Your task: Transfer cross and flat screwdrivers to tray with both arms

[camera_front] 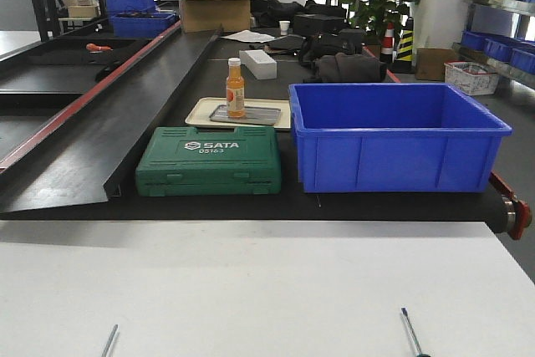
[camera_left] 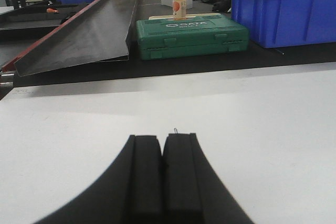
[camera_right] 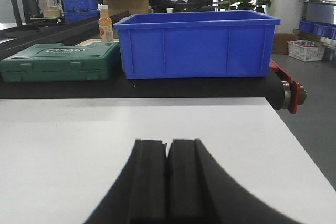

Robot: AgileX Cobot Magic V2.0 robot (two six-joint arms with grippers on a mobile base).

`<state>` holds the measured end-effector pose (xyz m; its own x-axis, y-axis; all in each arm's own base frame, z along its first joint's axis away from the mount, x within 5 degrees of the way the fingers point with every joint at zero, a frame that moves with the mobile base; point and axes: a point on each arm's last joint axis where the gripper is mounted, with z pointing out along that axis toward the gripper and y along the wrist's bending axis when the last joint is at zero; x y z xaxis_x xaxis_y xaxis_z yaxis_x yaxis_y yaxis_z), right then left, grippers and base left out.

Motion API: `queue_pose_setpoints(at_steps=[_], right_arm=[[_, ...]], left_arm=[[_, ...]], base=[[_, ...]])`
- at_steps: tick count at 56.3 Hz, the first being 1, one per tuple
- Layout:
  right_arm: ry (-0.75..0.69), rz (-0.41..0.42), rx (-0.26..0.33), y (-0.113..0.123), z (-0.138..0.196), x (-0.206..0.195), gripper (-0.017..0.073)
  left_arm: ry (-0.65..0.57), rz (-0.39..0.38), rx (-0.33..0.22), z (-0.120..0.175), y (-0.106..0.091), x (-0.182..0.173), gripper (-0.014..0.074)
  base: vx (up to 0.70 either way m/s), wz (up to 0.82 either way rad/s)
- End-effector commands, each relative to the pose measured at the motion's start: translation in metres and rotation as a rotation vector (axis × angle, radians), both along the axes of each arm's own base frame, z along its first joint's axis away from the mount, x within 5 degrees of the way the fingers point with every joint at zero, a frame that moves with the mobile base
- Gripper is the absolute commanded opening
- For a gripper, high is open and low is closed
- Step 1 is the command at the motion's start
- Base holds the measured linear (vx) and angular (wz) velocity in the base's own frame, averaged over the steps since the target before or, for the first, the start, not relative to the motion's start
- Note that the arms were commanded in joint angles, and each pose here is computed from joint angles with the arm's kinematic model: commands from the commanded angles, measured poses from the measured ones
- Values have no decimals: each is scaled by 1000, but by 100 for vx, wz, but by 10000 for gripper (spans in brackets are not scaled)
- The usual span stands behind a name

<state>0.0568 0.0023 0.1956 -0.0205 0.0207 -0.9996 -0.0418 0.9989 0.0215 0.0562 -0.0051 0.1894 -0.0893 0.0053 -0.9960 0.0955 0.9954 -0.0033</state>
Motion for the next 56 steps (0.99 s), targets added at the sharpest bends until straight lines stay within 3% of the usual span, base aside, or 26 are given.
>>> queue_pose_setpoints(at_steps=[1,42,49,56], right_arm=[[-86,-4,-5,0,6,0,-8],[-114,-3,-4,0,9,-1,-8],[-266,2,2,0,23,-3,-8],[-414,4,9,0,55,-11,-8]], left_arm=[[-116,-1,-11,17,0,-1,3],[-134,-2,-13,19,0,-1,3],[-274,-9,-28,34,-1,-3,3],[-533,-21,-66,59,-1,-11,3]], base=[[0,0],[0,0],[0,0],[0,0]])
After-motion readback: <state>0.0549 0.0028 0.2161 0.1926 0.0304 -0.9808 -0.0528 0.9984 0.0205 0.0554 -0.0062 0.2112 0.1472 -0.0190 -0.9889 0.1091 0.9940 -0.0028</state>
